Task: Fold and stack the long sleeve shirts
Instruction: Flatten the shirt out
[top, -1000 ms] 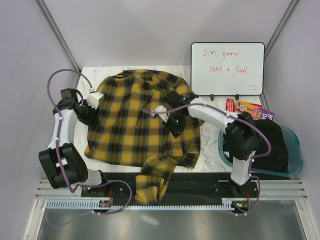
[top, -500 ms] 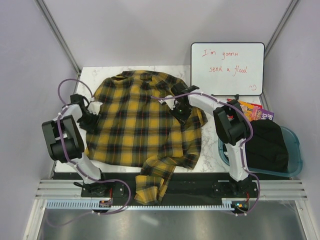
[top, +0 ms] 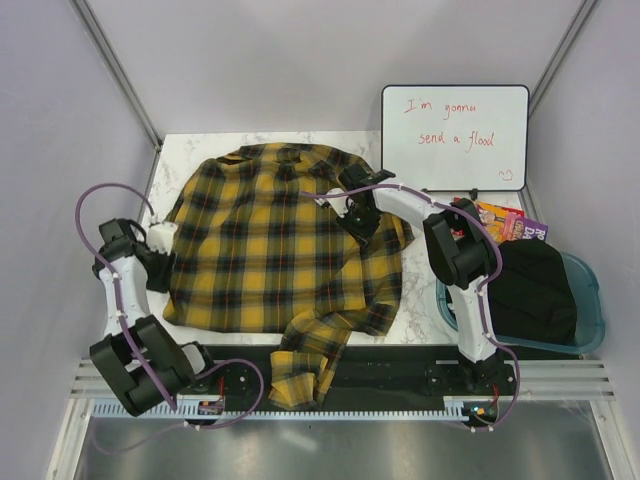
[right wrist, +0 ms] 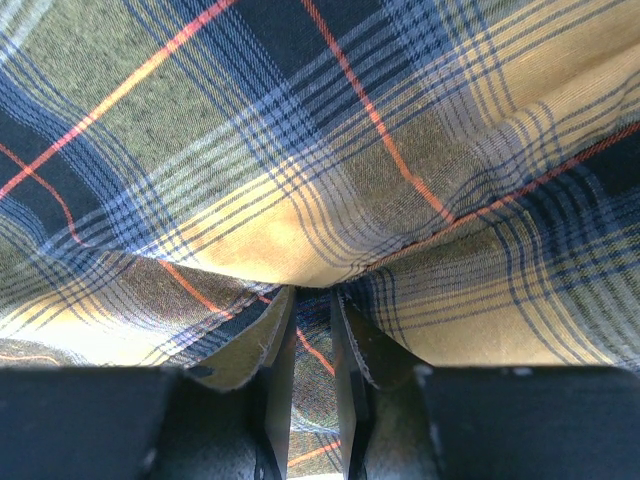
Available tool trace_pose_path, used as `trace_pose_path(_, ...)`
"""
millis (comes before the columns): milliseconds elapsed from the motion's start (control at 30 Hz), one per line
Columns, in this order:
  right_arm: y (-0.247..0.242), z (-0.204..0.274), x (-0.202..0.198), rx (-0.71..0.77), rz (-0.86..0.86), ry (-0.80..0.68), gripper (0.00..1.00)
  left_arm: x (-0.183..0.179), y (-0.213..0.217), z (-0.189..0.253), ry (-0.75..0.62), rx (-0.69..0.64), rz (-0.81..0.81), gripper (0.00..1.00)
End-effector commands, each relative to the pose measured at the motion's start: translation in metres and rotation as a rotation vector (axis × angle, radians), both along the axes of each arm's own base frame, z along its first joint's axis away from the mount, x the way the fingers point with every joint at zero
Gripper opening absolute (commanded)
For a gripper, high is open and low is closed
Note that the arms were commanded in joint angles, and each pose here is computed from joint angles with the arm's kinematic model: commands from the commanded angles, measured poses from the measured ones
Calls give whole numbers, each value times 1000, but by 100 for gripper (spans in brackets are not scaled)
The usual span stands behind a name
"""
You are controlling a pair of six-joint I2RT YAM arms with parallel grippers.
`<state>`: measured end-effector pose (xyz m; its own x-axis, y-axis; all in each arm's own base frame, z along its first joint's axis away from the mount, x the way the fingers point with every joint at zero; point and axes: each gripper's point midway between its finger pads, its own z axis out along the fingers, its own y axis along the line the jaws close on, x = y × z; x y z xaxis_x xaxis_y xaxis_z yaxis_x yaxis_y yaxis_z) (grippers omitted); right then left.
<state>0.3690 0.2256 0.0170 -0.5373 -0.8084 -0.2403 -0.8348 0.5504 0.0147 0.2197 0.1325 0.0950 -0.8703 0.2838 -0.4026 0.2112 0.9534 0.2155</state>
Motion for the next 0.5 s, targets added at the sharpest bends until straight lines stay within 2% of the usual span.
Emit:
trace_pose_path(0, -11, 1, -2, -29, -4, -6, 27, -47, -1, -37, 152, -60, -8, 49)
trace_pose_path(100, -10, 2, -3, -30, -2, -1, 28, -58, 2, -45, 182, -75, -3, 45)
trace_pose_path(300, -16, -6, -8, -53, 0, 21, 27, -51, -2, -57, 197, -147, 6, 54)
trace_pose_path(400, -15, -5, -7, -44, -6, 20, 27, -45, -6, -63, 206, -196, 8, 54)
trace_pose_path(467, -16, -5, -6, -44, -11, 20, 27, -40, -2, -68, 202, -183, 15, 53)
